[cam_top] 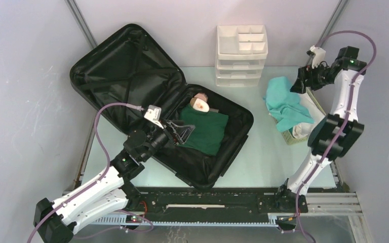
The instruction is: Open, take out, and arrange the luggage
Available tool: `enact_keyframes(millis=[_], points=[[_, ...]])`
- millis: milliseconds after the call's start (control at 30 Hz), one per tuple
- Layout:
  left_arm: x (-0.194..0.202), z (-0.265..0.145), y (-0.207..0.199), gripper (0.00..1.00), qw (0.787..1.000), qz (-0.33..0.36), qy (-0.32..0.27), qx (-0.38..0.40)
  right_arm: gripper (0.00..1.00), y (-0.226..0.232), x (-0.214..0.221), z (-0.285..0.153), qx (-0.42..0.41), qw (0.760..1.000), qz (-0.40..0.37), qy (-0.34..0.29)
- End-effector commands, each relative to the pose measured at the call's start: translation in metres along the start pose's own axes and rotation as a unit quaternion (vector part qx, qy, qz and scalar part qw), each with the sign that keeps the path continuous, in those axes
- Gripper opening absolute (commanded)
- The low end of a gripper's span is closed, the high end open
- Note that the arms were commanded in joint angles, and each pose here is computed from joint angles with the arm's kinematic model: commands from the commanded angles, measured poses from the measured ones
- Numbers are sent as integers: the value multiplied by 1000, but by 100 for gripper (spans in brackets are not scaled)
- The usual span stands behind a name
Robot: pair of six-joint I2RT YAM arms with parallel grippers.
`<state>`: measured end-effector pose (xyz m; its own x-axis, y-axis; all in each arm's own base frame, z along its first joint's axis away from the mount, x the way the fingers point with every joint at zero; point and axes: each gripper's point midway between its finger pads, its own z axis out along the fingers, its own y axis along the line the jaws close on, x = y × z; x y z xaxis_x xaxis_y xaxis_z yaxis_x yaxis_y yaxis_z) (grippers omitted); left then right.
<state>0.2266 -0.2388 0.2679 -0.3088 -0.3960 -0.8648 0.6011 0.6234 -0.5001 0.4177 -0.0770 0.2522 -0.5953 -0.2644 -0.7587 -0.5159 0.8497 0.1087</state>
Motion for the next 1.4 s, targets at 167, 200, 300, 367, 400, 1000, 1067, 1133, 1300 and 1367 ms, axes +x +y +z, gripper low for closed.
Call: enact_keyframes(millis=[167,200,300,367,400,1000,1067,1133,1300,1367], points=[[-3,-10,3,70,1000,3,-16,-6,100,-51,36,56,-14,993,101,59],[-3,-11,4,70,1000,2,-16,-7,100,-52,41,60,-16,992,103,66],[-2,-12,4,70,1000,0,-15,-7,94,-43,49,65,-43,991,105,74],[-2,-12,4,70,1000,0,-14,-8,80,-34,50,64,-68,990,100,71],[-2,-12,4,70,1000,0,-15,-8,72,-30,50,62,-77,990,97,69],[-5,-8,-1,70,1000,-5,-11,1,6,-89,28,-22,108,992,-14,65],[-5,-9,-2,70,1000,-5,-12,0,6,-102,35,-21,130,988,-16,84],[-4,-9,-1,70,1000,-5,-11,0,6,-110,45,-15,133,986,-17,103],[-4,-7,-2,70,1000,-7,-9,1,12,-116,81,22,100,981,-19,165],[-4,-7,-2,70,1000,-7,-8,1,24,-115,89,33,90,980,-16,180]])
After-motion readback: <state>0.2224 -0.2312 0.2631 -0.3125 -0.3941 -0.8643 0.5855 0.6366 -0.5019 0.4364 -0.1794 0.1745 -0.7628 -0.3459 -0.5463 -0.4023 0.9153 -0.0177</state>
